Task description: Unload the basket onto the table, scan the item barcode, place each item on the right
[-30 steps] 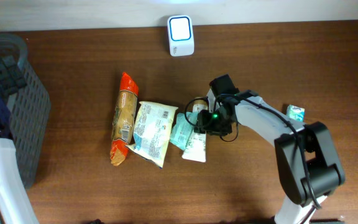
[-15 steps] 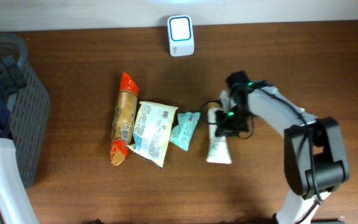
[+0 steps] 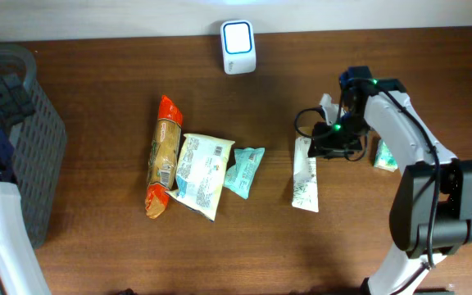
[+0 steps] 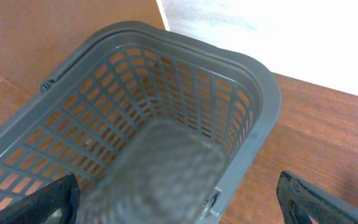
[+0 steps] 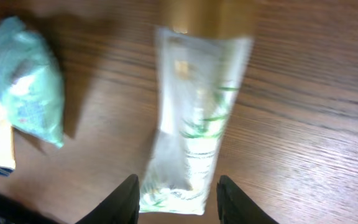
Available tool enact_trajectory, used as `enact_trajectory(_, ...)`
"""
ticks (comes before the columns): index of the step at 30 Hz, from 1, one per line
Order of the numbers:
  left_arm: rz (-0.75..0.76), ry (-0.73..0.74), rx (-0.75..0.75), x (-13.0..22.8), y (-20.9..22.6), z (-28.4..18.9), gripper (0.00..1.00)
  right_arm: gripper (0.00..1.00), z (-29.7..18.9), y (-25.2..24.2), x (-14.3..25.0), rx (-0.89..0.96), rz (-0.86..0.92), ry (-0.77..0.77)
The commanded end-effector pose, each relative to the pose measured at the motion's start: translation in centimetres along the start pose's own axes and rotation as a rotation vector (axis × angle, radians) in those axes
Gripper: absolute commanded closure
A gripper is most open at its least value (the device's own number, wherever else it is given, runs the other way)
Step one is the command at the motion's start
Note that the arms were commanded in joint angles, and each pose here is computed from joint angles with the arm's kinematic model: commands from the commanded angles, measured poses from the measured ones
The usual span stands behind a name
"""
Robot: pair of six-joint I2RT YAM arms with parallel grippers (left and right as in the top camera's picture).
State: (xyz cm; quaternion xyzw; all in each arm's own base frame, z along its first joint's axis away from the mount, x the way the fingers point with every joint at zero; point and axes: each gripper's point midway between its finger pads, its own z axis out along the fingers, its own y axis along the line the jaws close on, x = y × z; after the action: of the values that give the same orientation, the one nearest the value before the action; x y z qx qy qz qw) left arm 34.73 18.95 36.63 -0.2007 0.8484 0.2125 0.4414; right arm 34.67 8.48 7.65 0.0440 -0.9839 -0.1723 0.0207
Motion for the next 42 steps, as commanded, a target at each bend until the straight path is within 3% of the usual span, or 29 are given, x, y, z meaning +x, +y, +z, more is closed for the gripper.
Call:
enact_trajectory(1, 0.01, -0.005, -0.006, -0.2, 0.2, -0.1, 0.01, 0.61, 0.1, 2.7, 1.0, 0.127, -0.017, 0.017)
enact_trajectory(5, 0.01, -0.005, -0.006, -0.2, 0.2, -0.1, 0.01, 0.55, 2.4, 4.4, 3.0, 0.381, -0.028, 0.033)
enact_trajectory(9, 0.01, -0.005, -0.006, -0.2, 0.2, -0.1, 0.01, 0.4, 2.0, 4.6, 3.4, 0.676, -0.011, -0.086)
enact_trajectory(14, 0.01, -0.005, -0.006, -0.2, 0.2, -0.1, 0.01, 0.34, 3.1, 4.6, 4.9, 0.884, -0.13, -0.104)
enact_trajectory(23, 0.01, -0.005, -0.006, -0.2, 0.2, -0.1, 0.01, 0.36, 6.6, 2.9, 5.8, 0.987, -0.176, 0.011)
enact_trajectory(34, 0.01, -0.005, -0.006, -0.2, 0.2, -0.1, 0.01, 0.4, 6.0, -0.8, 7.3, 1.103, -0.075, 0.007)
enact_trajectory(36, 0.01, -0.006, -0.006, -0.2, 0.2, -0.1, 0.01, 0.47, 6.2, -1.3, 7.1, 1.094, -0.057, 0.001)
enact_trajectory(38, 0.01, -0.006, -0.006, -0.2, 0.2, -0.1, 0.01, 0.66, 6.4, -1.5, 6.8, 1.084, -0.044, -0.013)
enact_trajectory(40, 0.01, -0.005, -0.006, -0.2, 0.2, -0.1, 0.01, 0.92, 6.5, -1.6, 6.6, 1.078, -0.035, -0.023)
enact_trajectory(42, 0.01, -0.005, -0.006, -0.2, 0.2, -0.1, 0.01, 0.96, 6.6, -1.7, 6.5, 1.074, -0.03, -0.027)
